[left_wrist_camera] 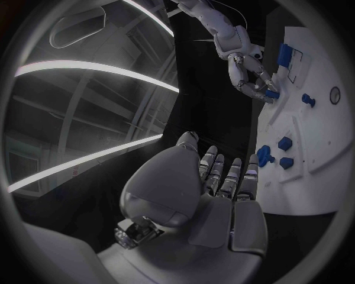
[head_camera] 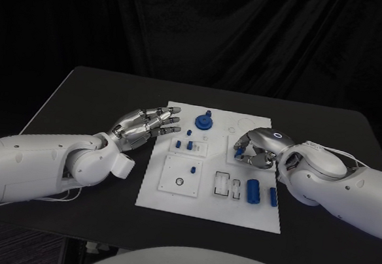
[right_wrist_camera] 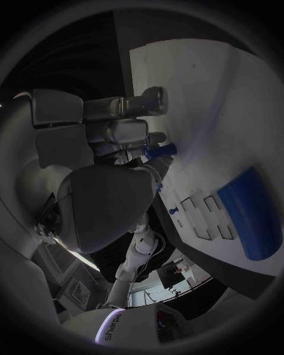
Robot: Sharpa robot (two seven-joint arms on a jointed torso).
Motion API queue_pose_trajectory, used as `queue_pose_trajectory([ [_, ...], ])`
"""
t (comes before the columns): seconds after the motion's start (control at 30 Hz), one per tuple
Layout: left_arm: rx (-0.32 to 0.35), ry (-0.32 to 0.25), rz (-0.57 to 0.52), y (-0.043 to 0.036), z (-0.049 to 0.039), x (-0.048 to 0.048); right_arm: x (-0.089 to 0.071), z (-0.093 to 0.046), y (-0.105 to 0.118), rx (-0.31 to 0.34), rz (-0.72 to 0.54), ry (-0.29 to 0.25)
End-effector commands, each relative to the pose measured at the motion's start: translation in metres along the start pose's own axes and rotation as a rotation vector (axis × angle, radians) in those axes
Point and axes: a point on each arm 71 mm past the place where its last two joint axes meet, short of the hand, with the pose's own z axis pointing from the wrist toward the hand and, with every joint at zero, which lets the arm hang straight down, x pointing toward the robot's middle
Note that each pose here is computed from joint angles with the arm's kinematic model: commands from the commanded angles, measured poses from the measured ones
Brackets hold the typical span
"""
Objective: Assemble the parts on the task board
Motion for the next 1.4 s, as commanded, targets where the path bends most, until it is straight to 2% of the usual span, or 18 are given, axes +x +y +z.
queue_pose_trajectory([
  [0.03,0.012,0.012,-0.015,0.0000,0.0003,0.0019,0.000,0.000,0.001,-0.011,0.006,-0.015],
  [0.6,0.006,0.011,-0.017,0.0017,-0.0006,0.0008,-0.007,-0.006,0.007,-0.021,0.024,-0.070],
  [0.97,0.002,0.009,-0.015,0.0026,0.0003,0.0009,-0.040,-0.009,0.016,-0.038,0.009,-0.118],
  [1.2,0.001,0.004,-0.012,0.0023,-0.0004,0.0001,-0.042,-0.016,0.035,-0.082,0.012,-0.061],
  [1.4,0.001,0.002,-0.010,0.0023,-0.0006,-0.0010,-0.029,-0.019,0.075,-0.192,-0.001,0.027],
])
